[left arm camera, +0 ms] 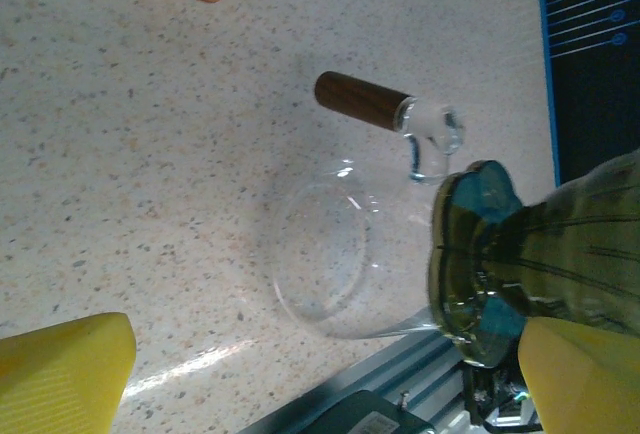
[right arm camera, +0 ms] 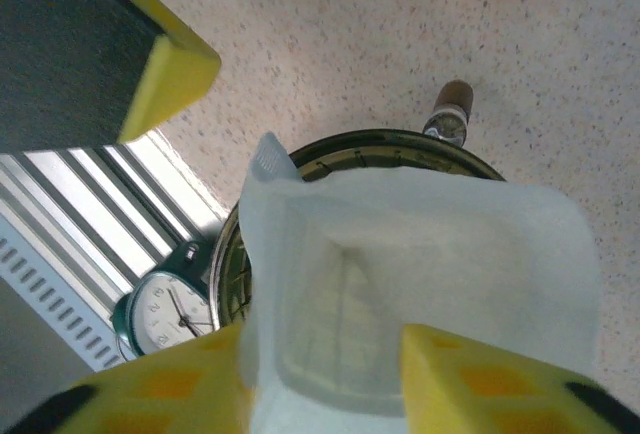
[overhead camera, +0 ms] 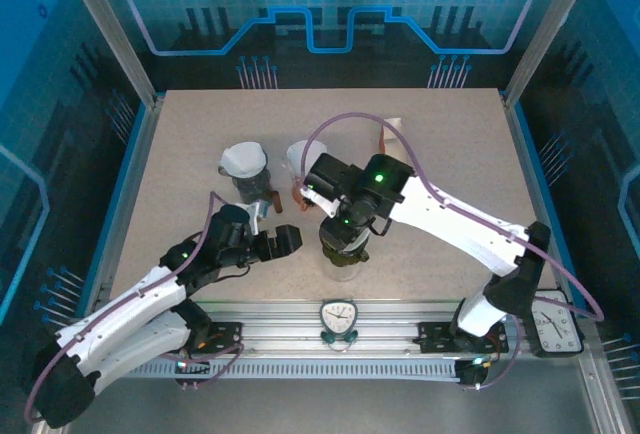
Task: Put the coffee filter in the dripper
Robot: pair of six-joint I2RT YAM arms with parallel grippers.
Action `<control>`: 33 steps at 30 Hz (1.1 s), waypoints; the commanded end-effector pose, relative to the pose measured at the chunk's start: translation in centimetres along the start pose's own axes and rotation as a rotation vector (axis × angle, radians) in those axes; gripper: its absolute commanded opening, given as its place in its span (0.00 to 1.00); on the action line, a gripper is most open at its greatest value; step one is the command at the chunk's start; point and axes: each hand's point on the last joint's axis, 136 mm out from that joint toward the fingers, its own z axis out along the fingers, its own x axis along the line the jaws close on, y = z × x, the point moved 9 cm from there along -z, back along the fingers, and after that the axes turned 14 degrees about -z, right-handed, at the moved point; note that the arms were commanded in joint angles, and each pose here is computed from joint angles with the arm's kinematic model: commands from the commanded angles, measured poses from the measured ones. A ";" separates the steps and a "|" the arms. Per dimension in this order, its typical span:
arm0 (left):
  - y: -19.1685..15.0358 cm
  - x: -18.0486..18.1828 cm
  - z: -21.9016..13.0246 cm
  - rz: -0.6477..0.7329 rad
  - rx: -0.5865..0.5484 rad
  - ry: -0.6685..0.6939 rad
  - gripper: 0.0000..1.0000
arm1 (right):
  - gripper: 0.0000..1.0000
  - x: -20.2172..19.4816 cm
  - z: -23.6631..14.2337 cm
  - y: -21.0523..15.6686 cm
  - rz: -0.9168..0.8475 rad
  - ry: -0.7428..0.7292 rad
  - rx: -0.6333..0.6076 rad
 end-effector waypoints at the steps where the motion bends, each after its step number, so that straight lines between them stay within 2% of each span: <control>1: 0.6 -2.3 -1.0 0.037 0.003 -0.094 0.99 | 0.51 -0.3 -2.0 -0.6 0.022 -0.018 -0.092; 7: 1.2 -5.3 -2.0 0.099 0.021 -0.161 0.90 | 0.62 -1.1 -4.1 -1.9 0.084 -0.101 -0.206; 12: 1.2 -7.6 -1.8 0.175 0.068 -0.145 0.83 | 0.62 -3.4 -3.1 -3.9 0.194 -0.204 -0.204; 16: 0.4 -8.6 -1.1 0.240 0.097 -0.103 0.70 | 0.53 -4.5 -2.0 -4.9 0.251 -0.175 -0.225; 23: 0.2 -8.0 0.1 0.225 0.122 -0.086 0.49 | 0.30 -4.5 0.2 -5.3 0.252 -0.135 -0.179; 28: 0.1 -7.7 0.8 0.211 0.128 -0.090 0.43 | 0.17 -4.4 1.4 -5.4 0.248 -0.117 -0.167; 33: 0.1 -7.5 1.3 0.203 0.139 -0.091 0.41 | 0.14 -4.2 1.9 -5.4 0.246 -0.110 -0.161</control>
